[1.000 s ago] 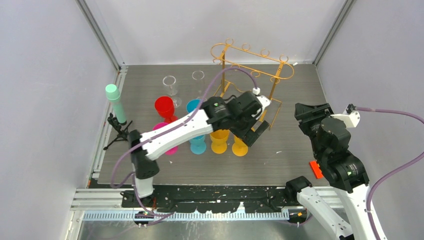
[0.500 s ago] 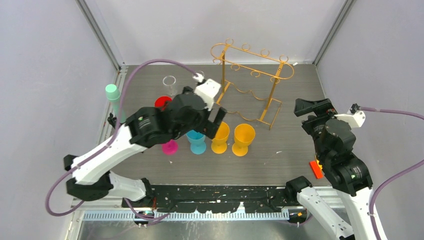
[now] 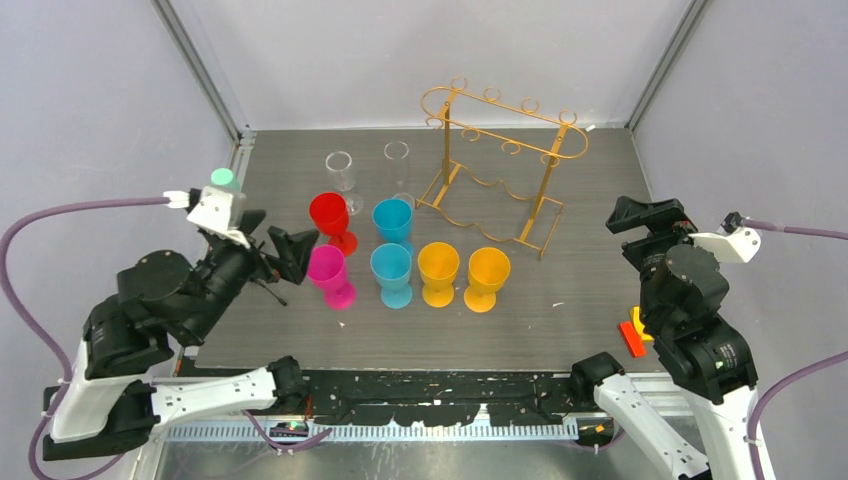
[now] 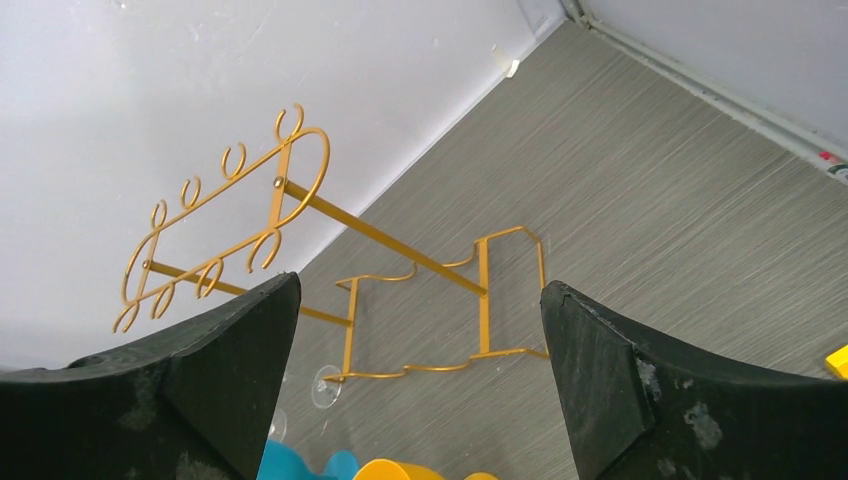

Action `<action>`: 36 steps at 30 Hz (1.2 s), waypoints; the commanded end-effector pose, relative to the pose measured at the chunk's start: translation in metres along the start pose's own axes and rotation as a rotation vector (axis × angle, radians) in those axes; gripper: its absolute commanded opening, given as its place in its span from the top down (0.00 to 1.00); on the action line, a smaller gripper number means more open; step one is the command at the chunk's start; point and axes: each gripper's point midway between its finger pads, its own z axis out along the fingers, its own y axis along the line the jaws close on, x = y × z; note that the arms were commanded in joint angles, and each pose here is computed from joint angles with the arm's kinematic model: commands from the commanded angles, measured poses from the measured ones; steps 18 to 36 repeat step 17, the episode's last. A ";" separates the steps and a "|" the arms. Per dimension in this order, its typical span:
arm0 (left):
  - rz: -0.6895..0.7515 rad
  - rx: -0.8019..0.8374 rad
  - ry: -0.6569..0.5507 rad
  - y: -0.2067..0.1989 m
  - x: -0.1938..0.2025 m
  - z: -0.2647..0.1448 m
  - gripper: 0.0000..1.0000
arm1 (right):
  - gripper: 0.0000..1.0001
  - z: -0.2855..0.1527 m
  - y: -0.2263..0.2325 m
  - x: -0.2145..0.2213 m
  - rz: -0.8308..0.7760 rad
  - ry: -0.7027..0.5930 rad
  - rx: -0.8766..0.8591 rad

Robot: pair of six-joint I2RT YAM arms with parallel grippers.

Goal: Take the wine glass off the wine glass rack

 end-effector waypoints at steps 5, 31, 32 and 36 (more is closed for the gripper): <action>-0.017 -0.075 -0.077 0.029 -0.017 -0.016 0.00 | 0.04 -0.007 -0.003 -0.037 0.000 -0.123 0.027; -0.016 -0.066 -0.091 0.037 -0.017 -0.027 0.00 | 0.04 -0.025 -0.015 -0.071 -0.010 -0.228 0.058; -0.016 -0.066 -0.091 0.037 -0.017 -0.027 0.00 | 0.04 -0.025 -0.015 -0.071 -0.010 -0.228 0.058; -0.016 -0.066 -0.091 0.037 -0.017 -0.027 0.00 | 0.04 -0.025 -0.015 -0.071 -0.010 -0.228 0.058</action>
